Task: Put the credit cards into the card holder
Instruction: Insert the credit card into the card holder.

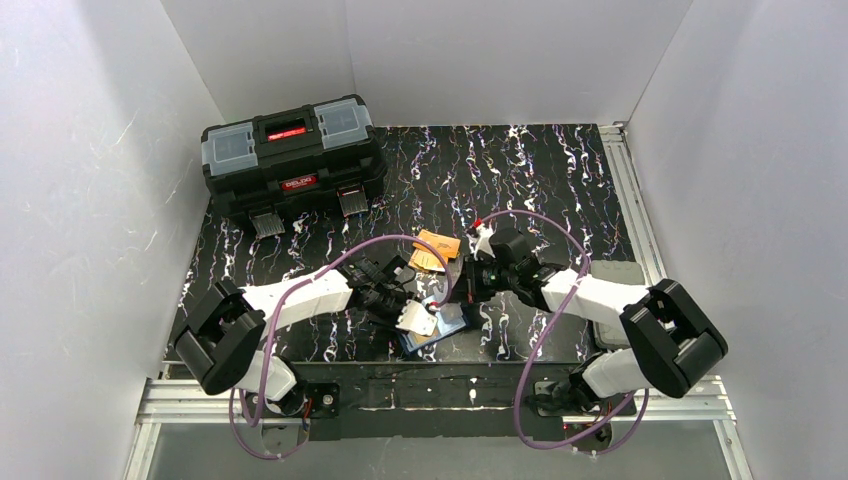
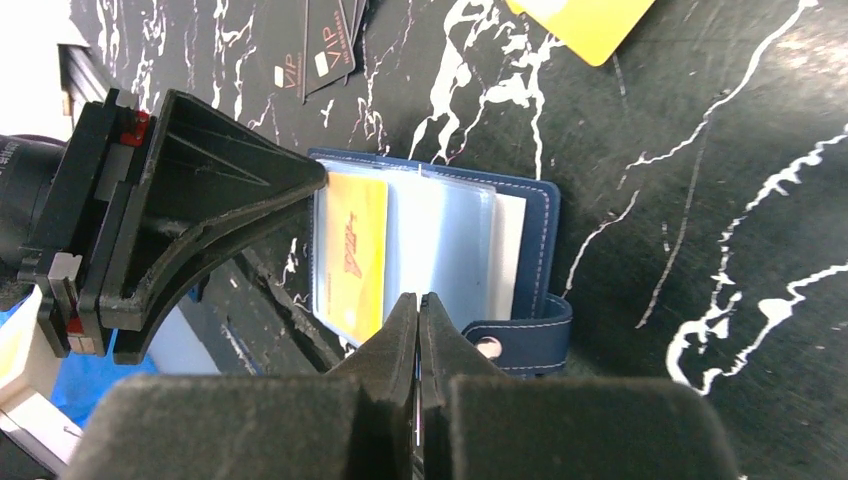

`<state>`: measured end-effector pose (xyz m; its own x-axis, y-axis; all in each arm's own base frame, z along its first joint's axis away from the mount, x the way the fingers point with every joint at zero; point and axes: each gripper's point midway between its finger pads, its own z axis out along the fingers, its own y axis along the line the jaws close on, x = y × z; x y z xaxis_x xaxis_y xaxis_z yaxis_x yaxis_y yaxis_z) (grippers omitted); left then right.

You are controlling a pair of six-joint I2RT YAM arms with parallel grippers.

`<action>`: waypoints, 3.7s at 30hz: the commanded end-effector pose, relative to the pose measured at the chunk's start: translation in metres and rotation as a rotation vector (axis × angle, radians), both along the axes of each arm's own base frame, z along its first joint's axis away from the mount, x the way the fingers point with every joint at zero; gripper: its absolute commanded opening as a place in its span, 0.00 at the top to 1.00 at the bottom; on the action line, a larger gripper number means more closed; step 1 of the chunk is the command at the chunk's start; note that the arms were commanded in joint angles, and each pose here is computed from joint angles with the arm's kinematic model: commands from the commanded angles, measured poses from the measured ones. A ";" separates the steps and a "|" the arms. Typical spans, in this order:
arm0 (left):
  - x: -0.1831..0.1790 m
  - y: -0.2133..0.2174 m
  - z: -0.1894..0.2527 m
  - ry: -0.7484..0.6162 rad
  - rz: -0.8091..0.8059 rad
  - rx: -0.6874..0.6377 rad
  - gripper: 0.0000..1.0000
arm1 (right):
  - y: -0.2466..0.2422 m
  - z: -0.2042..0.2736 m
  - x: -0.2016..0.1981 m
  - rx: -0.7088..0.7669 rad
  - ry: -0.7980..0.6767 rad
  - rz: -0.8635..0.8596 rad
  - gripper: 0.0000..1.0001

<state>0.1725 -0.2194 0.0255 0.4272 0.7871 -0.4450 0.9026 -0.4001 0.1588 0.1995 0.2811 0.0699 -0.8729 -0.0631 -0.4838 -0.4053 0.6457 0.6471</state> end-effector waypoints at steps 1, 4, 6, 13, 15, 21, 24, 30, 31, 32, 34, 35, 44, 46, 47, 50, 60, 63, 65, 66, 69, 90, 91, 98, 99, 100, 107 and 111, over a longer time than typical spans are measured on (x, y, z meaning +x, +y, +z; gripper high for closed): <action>-0.007 0.003 0.007 0.002 -0.019 0.000 0.69 | 0.009 0.005 -0.003 0.060 0.004 0.032 0.99; -0.008 0.005 0.006 0.005 -0.022 0.005 0.70 | -0.005 -0.002 0.003 -0.019 -0.034 -0.019 0.99; -0.009 0.006 0.006 0.005 -0.028 0.006 0.70 | -0.016 0.001 0.010 -0.065 -0.091 -0.056 0.99; -0.009 0.005 0.006 0.009 -0.032 0.006 0.71 | -0.032 0.007 0.023 -0.147 -0.178 -0.107 0.99; -0.009 0.005 0.006 0.010 -0.031 0.007 0.71 | -0.032 0.003 0.023 -0.150 -0.172 -0.102 0.99; -0.010 0.005 0.005 0.013 -0.035 0.012 0.72 | -0.030 -0.005 0.017 -0.140 -0.149 -0.083 0.99; -0.009 0.004 0.005 0.011 -0.035 0.008 0.72 | -0.027 -0.006 0.014 -0.121 -0.137 -0.077 0.99; -0.008 0.004 0.006 0.009 -0.036 0.010 0.72 | -0.034 0.007 0.018 -0.125 -0.168 -0.124 0.99; -0.008 0.004 0.006 0.009 -0.036 0.011 0.72 | -0.038 0.012 0.020 -0.131 -0.191 -0.143 0.99; -0.009 0.005 0.006 0.011 -0.038 0.014 0.72 | -0.043 0.018 0.023 -0.135 -0.219 -0.158 0.99; -0.010 0.005 0.005 0.011 -0.041 0.015 0.72 | -0.046 0.032 0.025 -0.117 -0.252 -0.169 0.99; -0.010 0.005 0.005 0.012 -0.042 0.016 0.72 | -0.044 0.037 0.024 -0.101 -0.258 -0.161 0.99; -0.010 0.006 0.005 0.008 -0.042 0.017 0.72 | -0.022 0.028 0.014 -0.036 -0.180 -0.064 0.99; -0.011 0.006 0.005 0.009 -0.043 0.018 0.72 | -0.021 0.025 0.015 -0.037 -0.172 -0.059 0.99; -0.010 0.006 0.005 0.008 -0.044 0.018 0.72 | -0.019 0.025 0.015 -0.035 -0.168 -0.055 0.99; -0.011 0.006 0.004 0.009 -0.044 0.018 0.72 | -0.017 0.023 0.014 -0.030 -0.158 -0.044 0.99; -0.010 0.006 0.005 0.006 -0.043 0.018 0.73 | -0.020 0.010 0.011 -0.046 -0.134 -0.051 0.99; -0.010 0.005 0.005 0.006 -0.045 0.017 0.73 | -0.024 0.008 0.014 -0.075 -0.153 -0.057 0.99; -0.009 0.005 0.006 0.005 -0.045 0.016 0.73 | -0.026 0.008 0.017 -0.095 -0.167 -0.061 0.99; -0.009 0.005 0.005 0.006 -0.045 0.015 0.73 | -0.027 0.008 0.019 -0.104 -0.173 -0.065 0.99; -0.010 0.005 0.006 0.008 -0.046 0.017 0.73 | -0.028 0.005 0.020 -0.114 -0.174 -0.066 0.99; -0.011 0.004 0.006 0.004 -0.057 0.020 0.74 | 0.004 -0.001 -0.011 0.047 -0.042 0.016 0.99; -0.011 0.004 0.006 0.003 -0.058 0.020 0.74 | 0.006 -0.001 -0.011 0.056 -0.036 0.019 0.99; -0.012 0.005 0.006 0.002 -0.062 0.022 0.74 | 0.018 0.011 -0.010 0.113 -0.022 0.043 0.99; -0.012 0.006 0.005 0.002 -0.063 0.023 0.74 | 0.020 0.013 -0.009 0.121 -0.023 0.048 0.99; -0.012 0.006 0.005 0.002 -0.063 0.025 0.74 | 0.021 0.014 -0.009 0.127 -0.022 0.050 0.99; -0.013 0.006 0.005 0.000 -0.072 0.026 0.75 | 0.032 0.025 -0.009 0.171 -0.014 0.096 0.99; -0.014 0.007 0.004 -0.002 -0.078 0.031 0.75 | 0.040 0.037 -0.008 0.203 -0.023 0.131 0.99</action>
<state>0.1657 -0.2133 0.0245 0.4710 0.7799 -0.4122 0.8794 -0.4519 0.1498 0.1829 0.3001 0.0729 -0.8858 -0.0760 -0.4578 -0.4213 0.5451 0.7248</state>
